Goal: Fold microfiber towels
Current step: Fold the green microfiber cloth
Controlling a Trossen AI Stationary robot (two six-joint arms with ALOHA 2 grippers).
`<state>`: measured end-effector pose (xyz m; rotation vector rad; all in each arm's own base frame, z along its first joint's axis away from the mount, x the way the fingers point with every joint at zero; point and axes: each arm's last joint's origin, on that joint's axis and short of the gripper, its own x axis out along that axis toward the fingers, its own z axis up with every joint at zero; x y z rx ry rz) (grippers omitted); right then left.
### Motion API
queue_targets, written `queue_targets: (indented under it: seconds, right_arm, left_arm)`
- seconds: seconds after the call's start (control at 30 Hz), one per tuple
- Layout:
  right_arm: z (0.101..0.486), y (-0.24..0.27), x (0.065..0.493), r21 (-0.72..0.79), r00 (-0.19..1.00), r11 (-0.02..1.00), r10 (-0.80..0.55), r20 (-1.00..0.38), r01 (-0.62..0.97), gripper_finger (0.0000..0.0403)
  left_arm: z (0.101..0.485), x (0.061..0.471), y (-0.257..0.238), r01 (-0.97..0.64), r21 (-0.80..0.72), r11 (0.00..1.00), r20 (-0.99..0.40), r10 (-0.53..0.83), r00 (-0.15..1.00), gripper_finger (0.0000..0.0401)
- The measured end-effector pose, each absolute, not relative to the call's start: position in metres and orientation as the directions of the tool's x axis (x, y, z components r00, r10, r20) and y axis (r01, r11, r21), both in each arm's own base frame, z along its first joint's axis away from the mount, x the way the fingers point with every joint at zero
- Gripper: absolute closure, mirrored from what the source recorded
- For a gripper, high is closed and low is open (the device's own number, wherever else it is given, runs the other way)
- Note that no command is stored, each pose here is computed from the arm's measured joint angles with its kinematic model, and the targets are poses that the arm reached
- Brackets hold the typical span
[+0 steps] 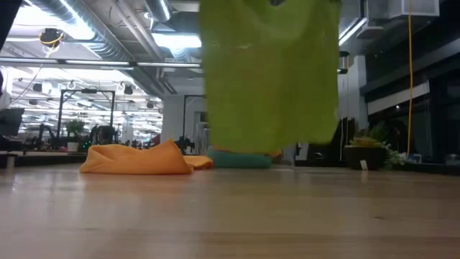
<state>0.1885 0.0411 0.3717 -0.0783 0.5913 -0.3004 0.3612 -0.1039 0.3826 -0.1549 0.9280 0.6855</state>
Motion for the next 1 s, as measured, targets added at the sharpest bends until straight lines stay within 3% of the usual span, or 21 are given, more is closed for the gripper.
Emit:
queue_targets:
  seconds: [0.1, 0.23, 0.4, 0.63, 0.83, 1.0]
  right_arm:
    - [0.334, 0.05, 0.19, -0.091, 0.723, 0.969, -0.233, -0.651, 0.231, 0.0401]
    - [0.275, 0.079, 0.189, 0.105, 0.697, 0.982, -0.033, -0.716, 0.155, 0.0401]
    - [0.226, 0.119, 0.181, 0.363, 0.704, 0.927, 0.199, -0.682, 0.09, 0.0401]
    - [0.194, 0.17, 0.171, 0.547, 0.65, 0.833, 0.369, -0.664, 0.086, 0.0401]
    - [0.179, 0.188, 0.172, 0.578, 0.627, 0.809, 0.396, -0.67, 0.107, 0.0401]
    - [0.177, 0.178, 0.175, 0.526, 0.643, 0.832, 0.309, -0.7, 0.173, 0.0401]
  left_arm:
    - [0.359, 0.364, -0.116, -0.576, 0.145, 0.805, -0.857, 0.394, 0.334, 0.0401]
    - [0.304, 0.372, -0.149, -0.569, 0.107, 0.815, -0.934, 0.278, 0.223, 0.0401]
    - [0.258, 0.376, -0.21, -0.566, -0.091, 0.819, -0.956, 0.087, 0.28, 0.0401]
    - [0.23, 0.375, -0.273, -0.622, -0.303, 0.722, -0.913, -0.032, 0.407, 0.0401]
    - [0.215, 0.377, -0.281, -0.629, -0.299, 0.718, -0.917, -0.034, 0.398, 0.0401]
    - [0.217, 0.385, -0.257, -0.617, -0.217, 0.756, -0.936, 0.02, 0.353, 0.0401]
